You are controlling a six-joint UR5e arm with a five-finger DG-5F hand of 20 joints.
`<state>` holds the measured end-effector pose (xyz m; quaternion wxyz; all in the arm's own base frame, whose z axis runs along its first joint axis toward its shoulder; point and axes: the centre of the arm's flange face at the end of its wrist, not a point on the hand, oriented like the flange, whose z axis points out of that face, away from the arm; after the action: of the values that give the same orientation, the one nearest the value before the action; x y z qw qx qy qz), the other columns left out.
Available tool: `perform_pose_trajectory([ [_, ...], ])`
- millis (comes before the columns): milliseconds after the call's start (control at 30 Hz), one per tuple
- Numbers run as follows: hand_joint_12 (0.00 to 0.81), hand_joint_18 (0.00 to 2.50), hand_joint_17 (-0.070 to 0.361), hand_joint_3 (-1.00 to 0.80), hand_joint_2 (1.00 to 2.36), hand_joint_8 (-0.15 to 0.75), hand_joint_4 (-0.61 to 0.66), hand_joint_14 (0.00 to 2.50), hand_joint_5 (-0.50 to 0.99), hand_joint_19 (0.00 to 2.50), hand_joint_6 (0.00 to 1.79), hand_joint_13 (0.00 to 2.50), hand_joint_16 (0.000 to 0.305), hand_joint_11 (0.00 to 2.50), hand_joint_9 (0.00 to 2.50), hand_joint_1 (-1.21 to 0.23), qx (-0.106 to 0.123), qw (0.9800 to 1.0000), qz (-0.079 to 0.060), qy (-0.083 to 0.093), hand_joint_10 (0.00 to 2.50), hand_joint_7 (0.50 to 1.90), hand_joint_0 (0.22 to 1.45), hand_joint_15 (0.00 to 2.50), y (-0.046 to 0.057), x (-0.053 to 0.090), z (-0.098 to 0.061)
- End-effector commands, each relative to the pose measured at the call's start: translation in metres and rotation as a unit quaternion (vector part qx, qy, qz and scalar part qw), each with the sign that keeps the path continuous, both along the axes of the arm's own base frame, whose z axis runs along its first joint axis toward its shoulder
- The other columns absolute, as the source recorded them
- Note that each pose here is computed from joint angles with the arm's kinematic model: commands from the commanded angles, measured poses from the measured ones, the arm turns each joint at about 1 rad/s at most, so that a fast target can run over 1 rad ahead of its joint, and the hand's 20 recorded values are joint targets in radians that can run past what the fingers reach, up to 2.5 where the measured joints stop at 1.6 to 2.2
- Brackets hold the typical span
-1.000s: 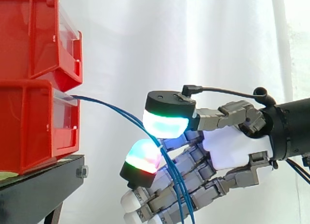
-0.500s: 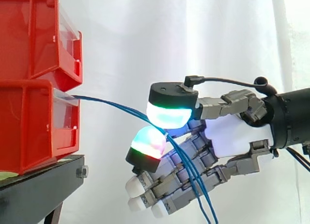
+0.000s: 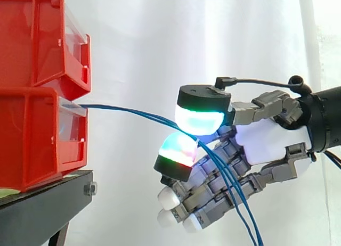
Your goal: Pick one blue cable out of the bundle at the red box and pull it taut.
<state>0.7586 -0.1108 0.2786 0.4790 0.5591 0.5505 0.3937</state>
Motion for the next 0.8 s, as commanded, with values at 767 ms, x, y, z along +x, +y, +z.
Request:
perform_pose_trajectory([
  [767, 0.368, 0.41, 0.118, -0.44, 1.01, 0.311, -0.02, 0.01, -0.22, 0.11, 0.93, 0.54, 0.052, 1.09, 0.95, -0.74, 0.000, 0.9999, -0.003, 0.015, 0.01, 1.00, 0.72, 0.30, -0.004, -0.010, 0.014],
])
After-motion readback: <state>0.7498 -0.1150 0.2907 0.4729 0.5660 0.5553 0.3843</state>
